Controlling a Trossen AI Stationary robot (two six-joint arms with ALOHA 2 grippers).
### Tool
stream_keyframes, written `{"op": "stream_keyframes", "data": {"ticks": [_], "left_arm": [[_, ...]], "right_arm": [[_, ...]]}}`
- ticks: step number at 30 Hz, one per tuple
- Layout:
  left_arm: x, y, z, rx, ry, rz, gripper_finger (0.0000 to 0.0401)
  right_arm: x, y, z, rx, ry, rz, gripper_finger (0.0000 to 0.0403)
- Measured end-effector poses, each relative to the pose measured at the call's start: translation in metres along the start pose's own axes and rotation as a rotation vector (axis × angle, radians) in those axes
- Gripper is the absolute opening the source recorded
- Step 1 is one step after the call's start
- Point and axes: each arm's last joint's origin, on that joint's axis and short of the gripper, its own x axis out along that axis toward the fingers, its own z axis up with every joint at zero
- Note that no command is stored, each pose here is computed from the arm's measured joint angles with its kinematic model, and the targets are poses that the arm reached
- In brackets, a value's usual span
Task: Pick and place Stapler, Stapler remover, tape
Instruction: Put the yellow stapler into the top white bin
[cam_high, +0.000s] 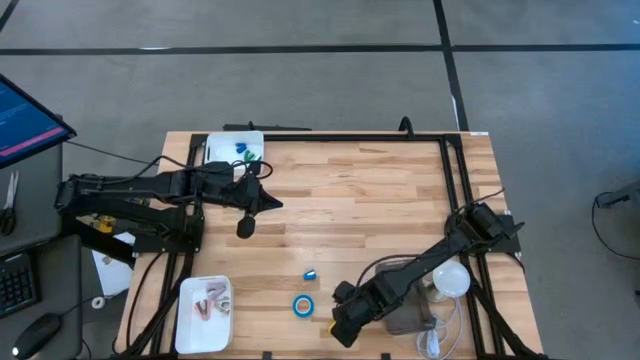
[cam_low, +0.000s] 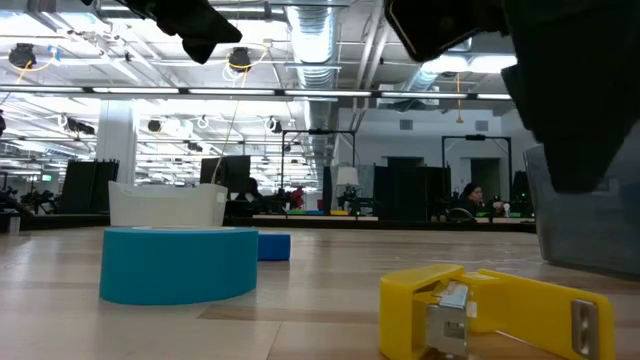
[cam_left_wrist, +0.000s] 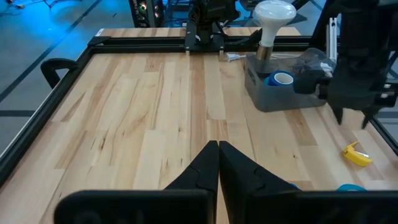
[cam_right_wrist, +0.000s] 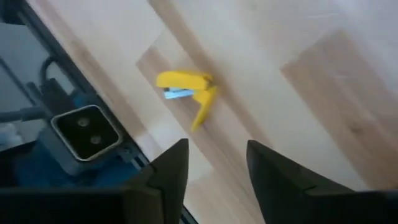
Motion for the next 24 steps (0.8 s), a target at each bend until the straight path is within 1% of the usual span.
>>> {"op": "stream_keyframes", "data": {"ticks": [3,5,6,9,14,16,19,24], "left_arm": [[0.0,0.0,0.0,0.0,0.0,0.0,0.0004],[0.0,0.0,0.0,0.0,0.0,0.0,0.0004],[0.0,0.0,0.0,0.0,0.0,0.0,0.0004],[0.0,0.0,0.0,0.0,0.0,0.0,0.0004],[0.0,0.0,0.0,0.0,0.0,0.0,0.0004],[0.0,0.0,0.0,0.0,0.0,0.0,0.0004],[0.0,0.0,0.0,0.0,0.0,0.0,0.0004],[0.0,0.0,0.0,0.0,0.0,0.0,0.0004]], "right_arm": [[0.002,0.004,0.001,-0.009,-0.004,0.082,0.0156],[0.004,0.003,0.003,-0.008,-0.011,0.112,0.0152],[0.005,0.002,0.003,-0.007,-0.012,0.116,0.0149],[0.014,-0.007,0.002,-0.001,0.0,0.072,0.014],[0.015,-0.011,0.005,0.002,0.01,0.057,0.013],[0.013,-0.01,0.006,-0.009,0.023,0.076,0.0128],[0.01,-0.006,0.01,-0.014,0.04,0.133,0.0127],[0.002,0.0,0.015,-0.074,0.029,0.2,0.0125]]}}
